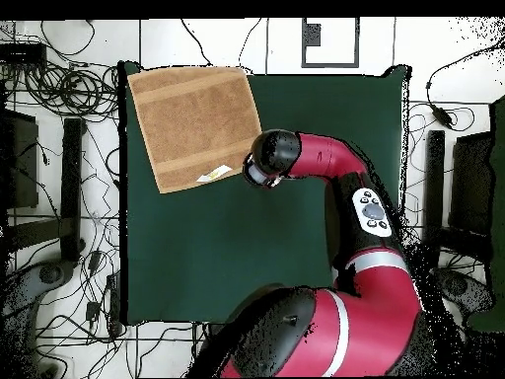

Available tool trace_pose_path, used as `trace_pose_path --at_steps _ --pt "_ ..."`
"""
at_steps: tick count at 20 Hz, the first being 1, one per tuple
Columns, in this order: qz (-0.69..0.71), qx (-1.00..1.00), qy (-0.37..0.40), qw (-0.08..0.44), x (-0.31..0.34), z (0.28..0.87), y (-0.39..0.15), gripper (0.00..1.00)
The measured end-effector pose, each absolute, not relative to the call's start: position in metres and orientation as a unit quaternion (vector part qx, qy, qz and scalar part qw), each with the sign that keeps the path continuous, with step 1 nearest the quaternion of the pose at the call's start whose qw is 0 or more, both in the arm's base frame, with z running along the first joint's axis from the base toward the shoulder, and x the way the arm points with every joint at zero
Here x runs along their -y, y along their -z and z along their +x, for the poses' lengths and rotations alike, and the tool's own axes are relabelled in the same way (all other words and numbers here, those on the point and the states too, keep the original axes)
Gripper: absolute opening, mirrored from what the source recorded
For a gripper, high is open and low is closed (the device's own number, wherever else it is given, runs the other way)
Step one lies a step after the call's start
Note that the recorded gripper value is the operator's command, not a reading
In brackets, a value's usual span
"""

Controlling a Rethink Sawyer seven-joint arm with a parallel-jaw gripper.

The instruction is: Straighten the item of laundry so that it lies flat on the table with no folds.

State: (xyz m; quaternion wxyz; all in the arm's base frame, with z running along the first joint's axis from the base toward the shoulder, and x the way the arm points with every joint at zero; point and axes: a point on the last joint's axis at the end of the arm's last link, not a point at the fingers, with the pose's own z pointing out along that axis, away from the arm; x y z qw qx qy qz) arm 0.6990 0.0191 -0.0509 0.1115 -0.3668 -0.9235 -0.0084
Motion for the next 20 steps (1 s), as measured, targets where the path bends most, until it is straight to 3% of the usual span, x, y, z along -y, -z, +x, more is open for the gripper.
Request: trace_pose_path --at_steps 20 --pt "-0.332 0.94 -0.022 0.069 -0.032 0.696 0.049 1.0"
